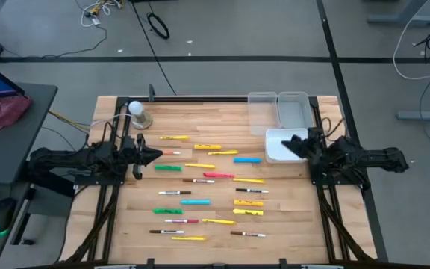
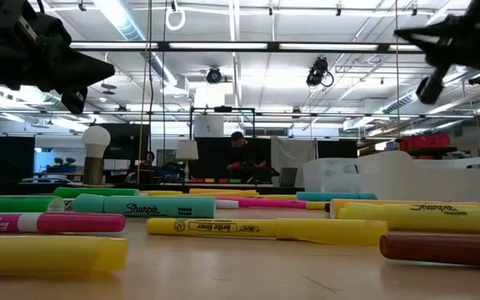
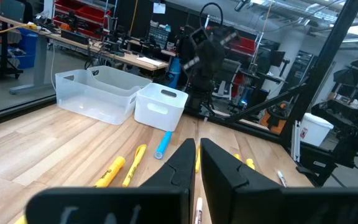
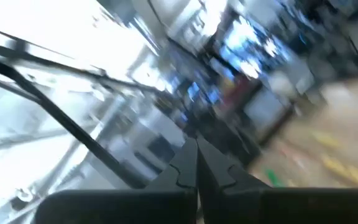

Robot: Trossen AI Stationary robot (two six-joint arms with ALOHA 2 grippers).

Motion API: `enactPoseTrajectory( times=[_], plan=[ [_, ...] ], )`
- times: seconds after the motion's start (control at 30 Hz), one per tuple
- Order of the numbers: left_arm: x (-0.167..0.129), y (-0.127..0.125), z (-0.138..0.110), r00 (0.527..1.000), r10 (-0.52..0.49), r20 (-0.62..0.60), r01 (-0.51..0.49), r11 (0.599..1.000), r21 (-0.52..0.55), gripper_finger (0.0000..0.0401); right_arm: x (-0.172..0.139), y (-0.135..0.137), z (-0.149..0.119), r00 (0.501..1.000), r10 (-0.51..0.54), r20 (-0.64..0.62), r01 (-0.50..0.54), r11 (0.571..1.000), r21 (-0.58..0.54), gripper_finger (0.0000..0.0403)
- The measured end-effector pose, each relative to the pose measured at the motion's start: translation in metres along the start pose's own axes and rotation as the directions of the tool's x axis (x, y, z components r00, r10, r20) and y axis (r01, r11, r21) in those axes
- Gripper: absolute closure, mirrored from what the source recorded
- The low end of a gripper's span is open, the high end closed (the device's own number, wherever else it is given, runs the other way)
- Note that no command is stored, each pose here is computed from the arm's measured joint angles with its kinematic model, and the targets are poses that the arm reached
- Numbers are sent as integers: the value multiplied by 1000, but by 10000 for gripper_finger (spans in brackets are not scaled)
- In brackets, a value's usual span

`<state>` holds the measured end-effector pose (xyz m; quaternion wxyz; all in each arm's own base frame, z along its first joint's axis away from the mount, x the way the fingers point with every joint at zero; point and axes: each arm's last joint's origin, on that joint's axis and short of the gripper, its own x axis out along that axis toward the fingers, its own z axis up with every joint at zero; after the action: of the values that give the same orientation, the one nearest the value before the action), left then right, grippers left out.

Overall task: Pick & Place Markers
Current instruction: Put the blue highlighter pen into the white bin

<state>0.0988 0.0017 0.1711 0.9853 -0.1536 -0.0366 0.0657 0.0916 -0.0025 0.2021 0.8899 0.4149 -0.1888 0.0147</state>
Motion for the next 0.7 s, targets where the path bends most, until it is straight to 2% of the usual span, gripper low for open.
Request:
enactPoseTrajectory(
  times=[0.07,0.17,0.33,0.43,0.5,0.57,0.7],
  plan=[
    [0,0,0,1000,0,0,0,1000,0,371,2,6,5,998,41,58,-41,999,3,401],
    [0,0,0,1000,0,0,0,1000,0,371,10,15,12,999,21,49,-20,1000,-5,401],
    [0,0,0,1000,0,0,0,1000,0,371,37,33,21,988,-100,-114,89,991,-100,393],
    [0,0,0,1000,0,0,0,1000,0,371,61,45,25,953,-185,-239,141,972,-189,381],
    [0,0,0,1000,0,0,0,1000,0,371,79,50,25,905,-264,-334,177,947,-269,372],
    [0,0,0,1000,0,0,0,1000,0,371,97,53,23,832,-358,-424,211,911,-355,362],
    [0,0,0,1000,0,0,0,1000,0,371,131,50,15,632,-527,-569,238,830,-504,333]
  ],
)
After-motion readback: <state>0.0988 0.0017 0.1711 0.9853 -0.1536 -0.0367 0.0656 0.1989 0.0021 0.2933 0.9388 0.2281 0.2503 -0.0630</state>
